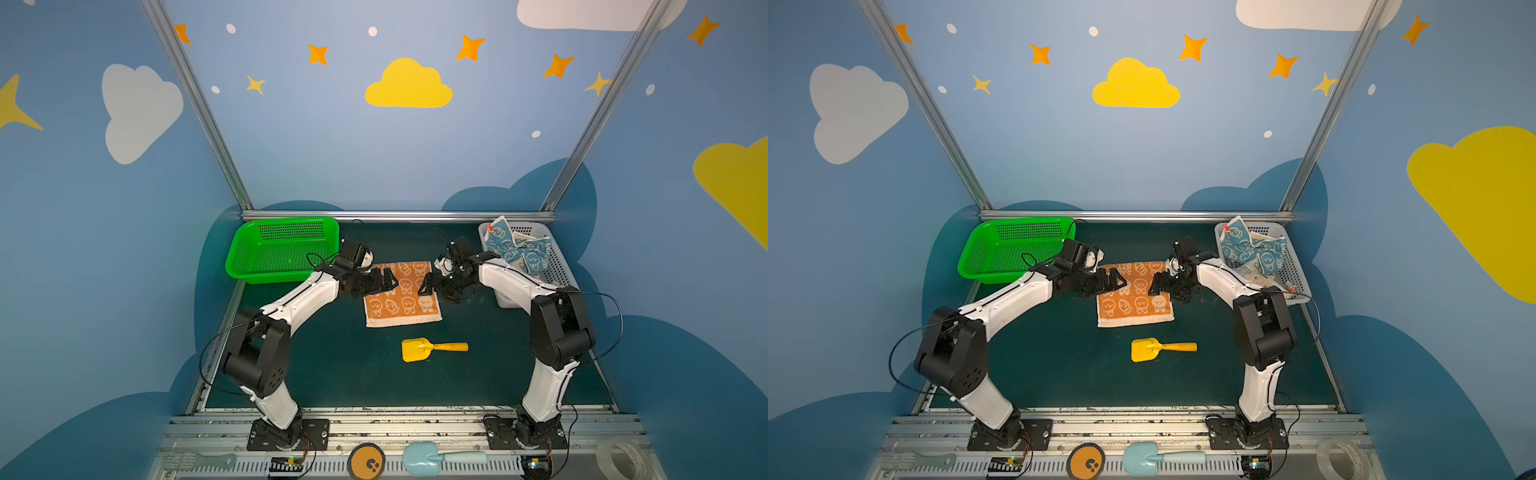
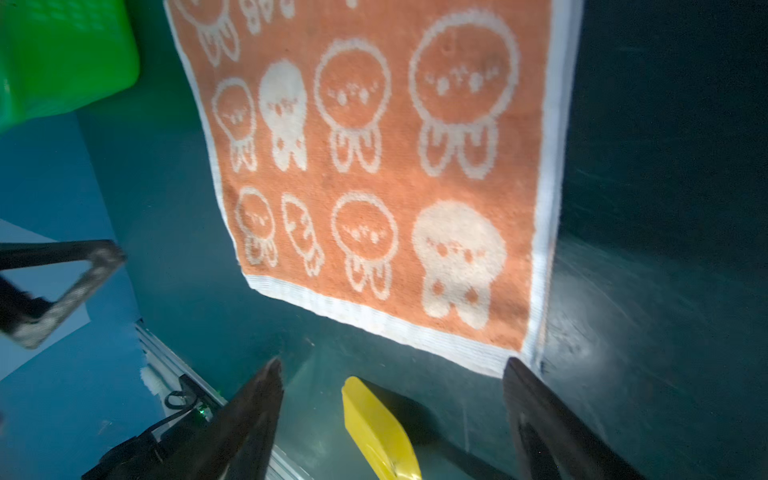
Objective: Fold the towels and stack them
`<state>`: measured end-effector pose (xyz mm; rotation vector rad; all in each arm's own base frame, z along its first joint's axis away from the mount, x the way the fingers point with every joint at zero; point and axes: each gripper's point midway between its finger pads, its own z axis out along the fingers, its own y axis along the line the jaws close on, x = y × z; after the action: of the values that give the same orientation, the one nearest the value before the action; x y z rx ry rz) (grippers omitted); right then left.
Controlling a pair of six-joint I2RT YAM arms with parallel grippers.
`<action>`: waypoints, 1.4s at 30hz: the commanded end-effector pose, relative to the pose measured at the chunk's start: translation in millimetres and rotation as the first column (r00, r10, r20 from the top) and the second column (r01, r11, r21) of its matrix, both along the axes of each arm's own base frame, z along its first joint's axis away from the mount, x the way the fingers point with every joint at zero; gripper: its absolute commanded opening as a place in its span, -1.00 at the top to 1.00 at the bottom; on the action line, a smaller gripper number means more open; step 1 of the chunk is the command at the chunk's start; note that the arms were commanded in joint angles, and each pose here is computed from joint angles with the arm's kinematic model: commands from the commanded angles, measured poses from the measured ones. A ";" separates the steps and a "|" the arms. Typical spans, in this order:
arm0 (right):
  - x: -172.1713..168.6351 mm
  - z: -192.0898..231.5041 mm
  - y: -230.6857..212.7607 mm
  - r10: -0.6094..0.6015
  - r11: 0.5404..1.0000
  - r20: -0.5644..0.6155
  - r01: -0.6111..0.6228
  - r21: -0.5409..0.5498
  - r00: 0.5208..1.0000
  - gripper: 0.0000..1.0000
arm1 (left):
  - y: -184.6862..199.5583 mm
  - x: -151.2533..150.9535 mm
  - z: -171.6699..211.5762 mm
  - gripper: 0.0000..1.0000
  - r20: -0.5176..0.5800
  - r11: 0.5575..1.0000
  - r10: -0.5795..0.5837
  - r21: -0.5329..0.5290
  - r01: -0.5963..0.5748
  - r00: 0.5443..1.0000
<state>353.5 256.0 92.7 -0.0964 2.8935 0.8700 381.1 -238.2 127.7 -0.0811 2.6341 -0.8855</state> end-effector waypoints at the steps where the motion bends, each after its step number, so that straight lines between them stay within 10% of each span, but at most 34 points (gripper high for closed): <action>1: -1.6 -7.2 18.8 0.022 0.997 -0.037 -0.019 0.073 0.999 -0.67 | -5.2 3.0 -20.3 -0.99 -0.083 0.998 0.040 -0.039 -0.043 0.996; 22: -32.2 -43.3 -8.3 -0.012 0.999 -0.114 0.007 -0.046 0.993 -0.74 | 1.7 -9.5 -77.7 -0.99 -0.158 0.998 -0.016 0.064 0.026 0.987; 32: 52.6 53.7 3.5 -0.041 0.996 0.036 0.039 0.077 0.999 -0.79 | 5.6 61.0 14.9 -0.99 0.030 1.000 0.010 -0.014 -0.009 1.000; 42: 133.7 41.7 32.5 -0.058 0.977 0.023 0.052 0.209 0.998 -0.79 | 5.5 126.5 -8.3 -0.99 -0.013 0.996 0.079 -0.040 -0.080 0.997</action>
<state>491.7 279.8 147.8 -0.0294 2.6805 1.0735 511.3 -228.9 142.5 -0.1703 2.5218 -0.9023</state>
